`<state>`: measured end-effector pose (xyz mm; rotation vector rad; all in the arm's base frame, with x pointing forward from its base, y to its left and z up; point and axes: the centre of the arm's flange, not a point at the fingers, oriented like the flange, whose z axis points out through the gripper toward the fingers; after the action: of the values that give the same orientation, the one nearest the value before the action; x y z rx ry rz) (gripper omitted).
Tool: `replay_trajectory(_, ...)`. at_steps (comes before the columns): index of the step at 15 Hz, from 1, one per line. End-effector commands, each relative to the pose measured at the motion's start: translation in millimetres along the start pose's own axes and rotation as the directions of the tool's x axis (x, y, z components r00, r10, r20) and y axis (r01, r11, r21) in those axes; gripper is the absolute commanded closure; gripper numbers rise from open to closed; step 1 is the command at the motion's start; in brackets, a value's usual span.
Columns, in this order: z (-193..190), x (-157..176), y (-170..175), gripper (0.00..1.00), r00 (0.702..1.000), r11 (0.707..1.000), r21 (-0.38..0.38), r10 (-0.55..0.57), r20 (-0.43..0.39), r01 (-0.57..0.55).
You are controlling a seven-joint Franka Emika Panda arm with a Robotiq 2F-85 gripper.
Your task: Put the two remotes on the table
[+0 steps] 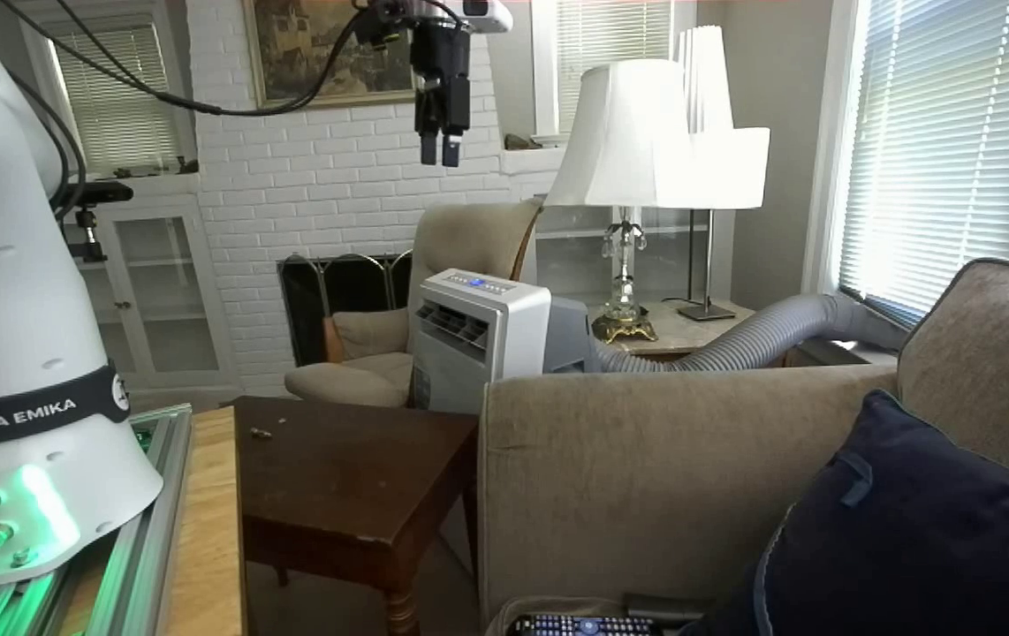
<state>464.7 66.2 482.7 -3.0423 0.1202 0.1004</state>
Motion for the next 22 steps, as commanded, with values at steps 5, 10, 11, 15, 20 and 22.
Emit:
replay_trajectory(5, 58.3, 80.2, 44.8, 0.00, 0.939, 0.941, -0.061, 0.324, -0.117, -0.333)
replay_trajectory(10, 100.6, 88.4, 71.1, 0.00, 0.906, 0.917, -0.159, 0.390, 0.162, -0.366)
replay_trajectory(11, 110.4, 89.8, 76.0, 0.00, 0.903, 0.914, -0.169, 0.396, 0.167, -0.370)
replay_trajectory(15, 144.7, 107.7, 100.9, 0.00, 0.926, 0.911, -0.202, 0.375, 0.046, -0.359)
replay_trajectory(20, 187.9, 127.9, 138.4, 0.00, 0.963, 0.952, -0.153, 0.268, -0.002, -0.265)
replay_trajectory(22, 204.9, 133.8, 150.5, 0.00, 0.974, 0.965, -0.139, 0.224, -0.010, -0.224)
